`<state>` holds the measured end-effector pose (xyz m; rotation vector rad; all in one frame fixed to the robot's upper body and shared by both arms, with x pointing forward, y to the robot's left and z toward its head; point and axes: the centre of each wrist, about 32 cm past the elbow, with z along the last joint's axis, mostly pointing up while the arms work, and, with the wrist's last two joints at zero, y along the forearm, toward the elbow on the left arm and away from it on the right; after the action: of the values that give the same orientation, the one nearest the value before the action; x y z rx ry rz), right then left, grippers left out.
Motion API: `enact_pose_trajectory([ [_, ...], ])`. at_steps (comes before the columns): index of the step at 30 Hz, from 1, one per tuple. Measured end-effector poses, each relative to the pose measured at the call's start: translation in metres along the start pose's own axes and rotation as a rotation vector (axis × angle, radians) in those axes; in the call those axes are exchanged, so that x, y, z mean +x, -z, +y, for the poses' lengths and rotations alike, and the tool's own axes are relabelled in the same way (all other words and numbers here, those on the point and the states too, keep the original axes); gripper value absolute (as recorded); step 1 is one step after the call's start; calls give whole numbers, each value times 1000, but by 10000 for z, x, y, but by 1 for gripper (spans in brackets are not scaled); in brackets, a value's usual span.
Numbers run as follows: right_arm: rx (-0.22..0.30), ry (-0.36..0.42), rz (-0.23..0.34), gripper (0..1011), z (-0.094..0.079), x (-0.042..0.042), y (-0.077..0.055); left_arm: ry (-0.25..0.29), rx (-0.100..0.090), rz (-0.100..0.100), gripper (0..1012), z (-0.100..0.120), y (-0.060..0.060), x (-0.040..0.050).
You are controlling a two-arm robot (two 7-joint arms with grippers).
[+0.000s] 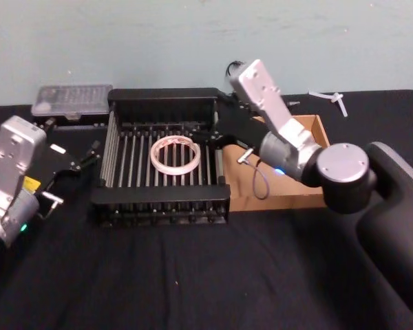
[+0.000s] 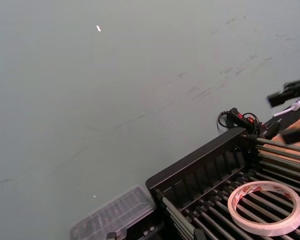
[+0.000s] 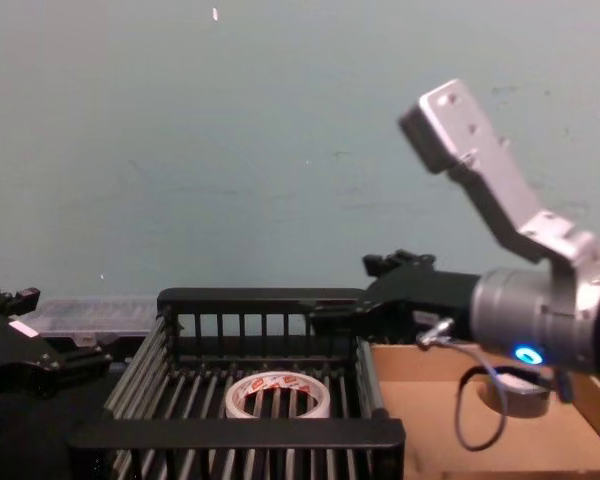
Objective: Pick up the white tape and place it into the black box , Pick up the silver tape and place it into the brown box.
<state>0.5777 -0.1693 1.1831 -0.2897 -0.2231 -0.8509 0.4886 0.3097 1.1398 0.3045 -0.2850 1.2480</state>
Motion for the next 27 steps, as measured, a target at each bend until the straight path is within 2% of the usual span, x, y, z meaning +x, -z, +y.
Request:
enact_pose_trajectory([
  [7,9,75,1,1002,-304,68,25,0,0,0,1001,0,0,0],
  [16,-31,184,19,1002,-677,134,150,0,0,0,1001,0,0,0],
  [20,-59,230,37,1002,-832,134,229,0,0,0,1001,0,0,0],
  [27,-99,274,67,1002,-985,97,349,0,0,0,1001,0,0,0],
])
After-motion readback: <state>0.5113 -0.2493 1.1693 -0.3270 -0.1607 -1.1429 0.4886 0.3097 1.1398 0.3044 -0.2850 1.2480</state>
